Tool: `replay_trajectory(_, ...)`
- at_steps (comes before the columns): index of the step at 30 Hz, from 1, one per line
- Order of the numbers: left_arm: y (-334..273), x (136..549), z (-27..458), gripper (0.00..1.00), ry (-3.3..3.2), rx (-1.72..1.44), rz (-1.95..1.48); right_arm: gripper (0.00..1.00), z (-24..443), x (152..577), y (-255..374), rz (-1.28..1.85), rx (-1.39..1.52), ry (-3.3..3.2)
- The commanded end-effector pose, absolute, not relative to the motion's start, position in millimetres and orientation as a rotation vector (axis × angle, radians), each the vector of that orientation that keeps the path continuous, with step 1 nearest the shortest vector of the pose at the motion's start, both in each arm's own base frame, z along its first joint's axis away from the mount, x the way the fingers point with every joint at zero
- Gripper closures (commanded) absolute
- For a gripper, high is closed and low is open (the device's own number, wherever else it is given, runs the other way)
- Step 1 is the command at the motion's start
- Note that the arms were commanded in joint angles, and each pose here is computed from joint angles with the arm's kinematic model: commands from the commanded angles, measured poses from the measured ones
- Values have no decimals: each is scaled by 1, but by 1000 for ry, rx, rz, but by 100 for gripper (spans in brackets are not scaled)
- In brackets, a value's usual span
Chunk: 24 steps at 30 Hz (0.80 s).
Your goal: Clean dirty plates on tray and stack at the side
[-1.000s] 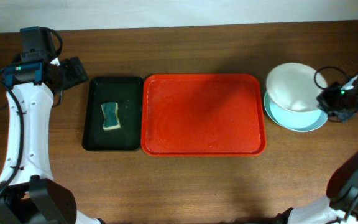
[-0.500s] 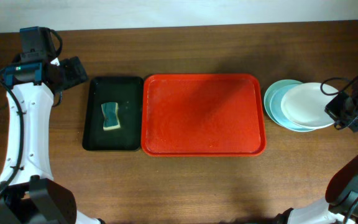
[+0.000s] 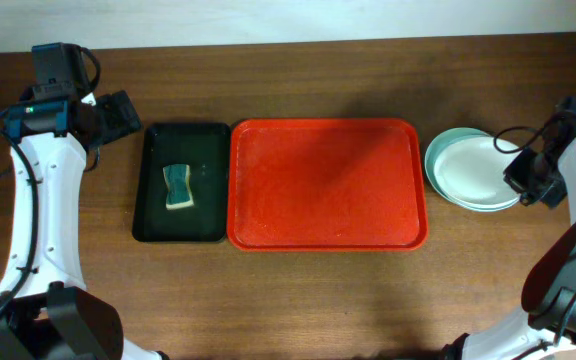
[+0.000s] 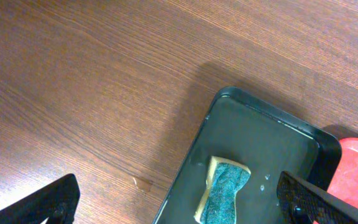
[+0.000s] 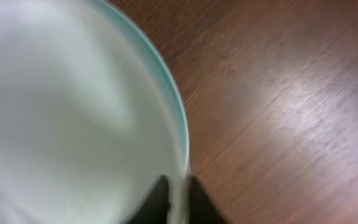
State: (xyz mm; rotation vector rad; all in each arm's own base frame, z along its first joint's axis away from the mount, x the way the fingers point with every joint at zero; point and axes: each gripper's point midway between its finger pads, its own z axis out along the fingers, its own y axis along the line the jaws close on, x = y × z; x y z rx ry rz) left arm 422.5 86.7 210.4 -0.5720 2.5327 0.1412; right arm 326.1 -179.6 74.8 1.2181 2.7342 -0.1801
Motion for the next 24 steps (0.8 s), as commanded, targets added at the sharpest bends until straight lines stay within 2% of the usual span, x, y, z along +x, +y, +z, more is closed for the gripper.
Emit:
replay_trajectory(1, 87, 423, 207, 1, 2536, -589, 142, 77, 67, 332, -169, -157, 1176, 2765)
replay_trajectory(3, 87, 423, 207, 1, 2536, -589, 142, 63, 67, 335, -165, -157, 1158, 2768)
replay_trajectory(4, 87, 423, 207, 1, 2536, -589, 142, 51, 67, 336, -164, -155, 1151, 2768)
replay_trajectory(6, 87, 423, 207, 1, 2536, -589, 142, 41, 67, 337, -163, -155, 1147, 2766)
replay_trajectory(7, 87, 423, 207, 1, 2536, -589, 142, 32, 67, 337, -164, -155, 1146, 2765)
replay_trajectory(10, 87, 423, 207, 1, 2536, -589, 142, 22, 67, 337, -163, -155, 1146, 2765)
replay_trajectory(14, 87, 423, 207, 1, 2536, -589, 142, 16, 67, 340, -158, -107, 1117, 2778)
replay_trajectory(19, 87, 423, 207, 1, 2536, -589, 142, 16, 77, 377, -90, 421, 499, 2820)
replay_trajectory(24, 87, 423, 207, 1, 2536, -589, 142, 18, 78, 385, -45, 445, 128, 2849)
